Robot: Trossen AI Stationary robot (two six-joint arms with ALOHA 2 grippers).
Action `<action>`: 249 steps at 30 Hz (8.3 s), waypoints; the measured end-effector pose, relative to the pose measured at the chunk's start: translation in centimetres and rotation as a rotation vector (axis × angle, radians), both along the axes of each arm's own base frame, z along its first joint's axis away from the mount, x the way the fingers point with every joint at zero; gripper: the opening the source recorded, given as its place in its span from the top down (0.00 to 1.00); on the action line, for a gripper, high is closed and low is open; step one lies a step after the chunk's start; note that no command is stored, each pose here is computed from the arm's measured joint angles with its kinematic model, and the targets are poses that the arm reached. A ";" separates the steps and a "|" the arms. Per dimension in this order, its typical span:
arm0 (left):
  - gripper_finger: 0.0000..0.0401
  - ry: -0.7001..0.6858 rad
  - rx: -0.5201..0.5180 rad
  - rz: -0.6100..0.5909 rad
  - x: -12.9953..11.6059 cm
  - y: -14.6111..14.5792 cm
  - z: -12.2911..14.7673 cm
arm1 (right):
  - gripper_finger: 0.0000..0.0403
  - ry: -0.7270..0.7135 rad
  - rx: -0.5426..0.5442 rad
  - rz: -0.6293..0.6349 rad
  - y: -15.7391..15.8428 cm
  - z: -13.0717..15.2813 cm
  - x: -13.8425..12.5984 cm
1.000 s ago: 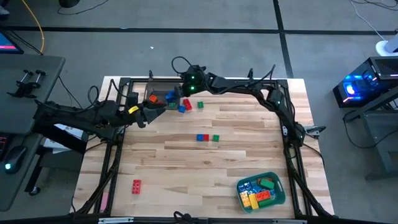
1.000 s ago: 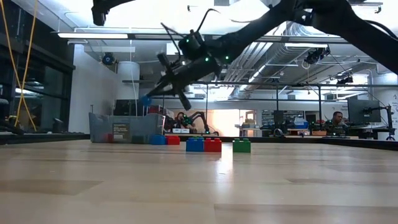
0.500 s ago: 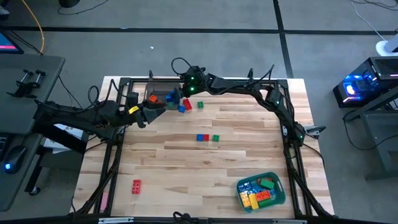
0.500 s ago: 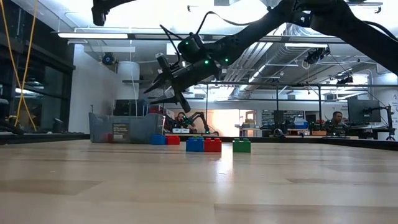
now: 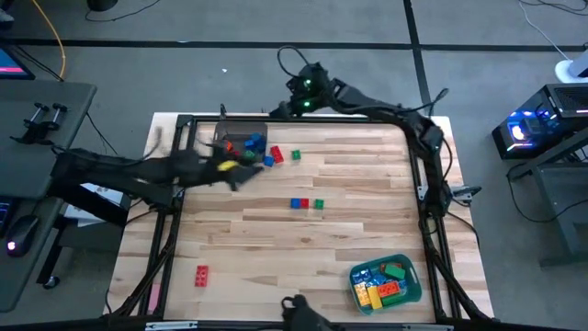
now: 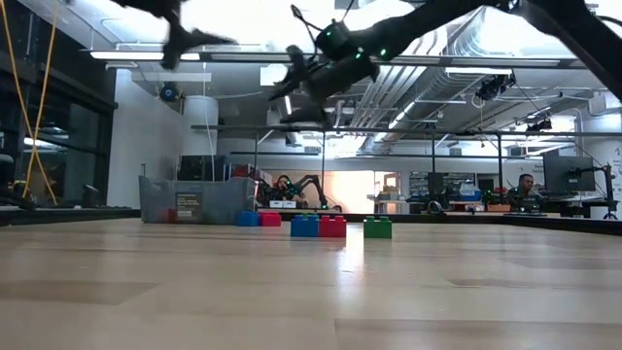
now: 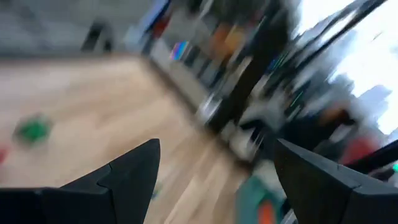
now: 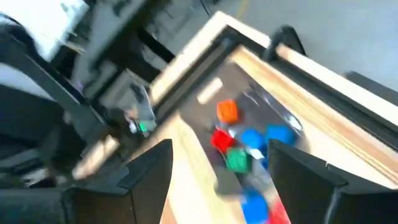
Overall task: Sort blocks by size
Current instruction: Adjust the top red game piece into the middle, then put the red game piece into the blue bin
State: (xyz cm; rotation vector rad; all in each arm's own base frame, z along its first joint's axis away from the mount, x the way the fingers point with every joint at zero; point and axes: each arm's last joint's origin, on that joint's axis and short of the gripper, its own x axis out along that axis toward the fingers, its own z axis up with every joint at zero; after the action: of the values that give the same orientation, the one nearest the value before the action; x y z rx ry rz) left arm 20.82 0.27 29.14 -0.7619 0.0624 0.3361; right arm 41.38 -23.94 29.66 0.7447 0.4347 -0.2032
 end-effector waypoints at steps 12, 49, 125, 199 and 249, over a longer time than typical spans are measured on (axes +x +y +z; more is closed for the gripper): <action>0.31 1.045 0.162 -0.267 13.5 7.0 -5.0 | 0.37 0.083 -0.227 -0.075 3.6 10.1 -8.5; 1.00 1.511 0.253 -0.252 17.5 17.4 -13.3 | 0.37 0.093 -0.301 -0.090 8.4 13.3 -10.2; 0.37 1.089 -0.332 0.141 12.7 4.5 -13.8 | 0.37 0.150 -0.350 -0.048 8.4 12.9 -10.4; 0.79 -0.169 0.339 -0.872 23.6 -15.7 -6.1 | 0.37 0.254 -0.071 -0.369 23.3 17.0 -19.7; 0.27 0.931 -0.493 0.040 -4.9 -15.7 -9.2 | 0.37 0.295 -0.289 -0.255 24.0 16.9 -19.5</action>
State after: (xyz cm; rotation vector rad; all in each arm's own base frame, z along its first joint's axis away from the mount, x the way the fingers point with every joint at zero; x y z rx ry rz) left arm 15.90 -15.47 19.94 -1.0364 1.0387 0.7070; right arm 21.92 0.07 46.55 0.4839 0.5751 -0.6082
